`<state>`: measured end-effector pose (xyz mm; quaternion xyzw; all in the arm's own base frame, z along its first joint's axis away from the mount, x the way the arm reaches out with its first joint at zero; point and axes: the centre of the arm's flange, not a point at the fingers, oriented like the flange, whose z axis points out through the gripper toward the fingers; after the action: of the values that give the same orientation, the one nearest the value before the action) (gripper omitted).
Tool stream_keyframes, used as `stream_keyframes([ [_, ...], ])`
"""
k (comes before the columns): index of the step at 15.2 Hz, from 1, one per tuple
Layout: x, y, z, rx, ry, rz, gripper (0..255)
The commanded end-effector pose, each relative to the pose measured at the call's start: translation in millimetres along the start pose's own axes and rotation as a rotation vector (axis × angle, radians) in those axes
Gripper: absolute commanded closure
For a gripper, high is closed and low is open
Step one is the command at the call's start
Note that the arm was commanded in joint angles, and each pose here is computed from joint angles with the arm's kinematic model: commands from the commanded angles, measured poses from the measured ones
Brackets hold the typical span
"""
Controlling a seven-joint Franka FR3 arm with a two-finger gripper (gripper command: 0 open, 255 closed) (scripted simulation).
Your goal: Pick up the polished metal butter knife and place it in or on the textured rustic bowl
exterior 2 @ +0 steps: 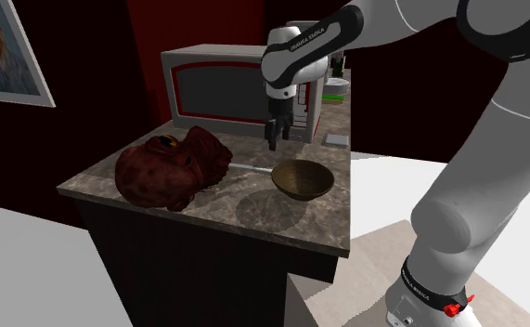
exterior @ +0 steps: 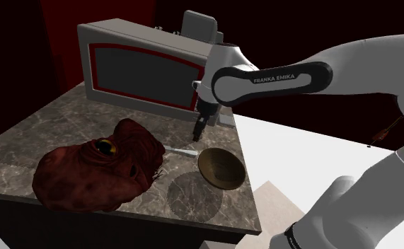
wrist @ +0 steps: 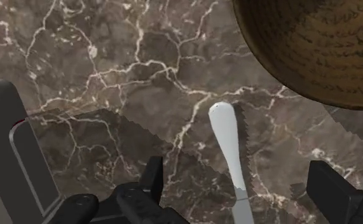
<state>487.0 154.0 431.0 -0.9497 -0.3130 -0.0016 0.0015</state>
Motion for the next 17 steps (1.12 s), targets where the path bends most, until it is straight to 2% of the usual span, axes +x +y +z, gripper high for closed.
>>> stream_keyframes([
  [1, 23, -6, 17, -0.004, -0.001, -0.063, 0],
  [6, 76, -27, 52, -0.015, -0.004, -0.214, 0],
  [14, 78, -27, 93, -0.016, -0.004, -0.22, 0],
  [17, 78, -27, 93, -0.016, -0.004, -0.22, 0],
])
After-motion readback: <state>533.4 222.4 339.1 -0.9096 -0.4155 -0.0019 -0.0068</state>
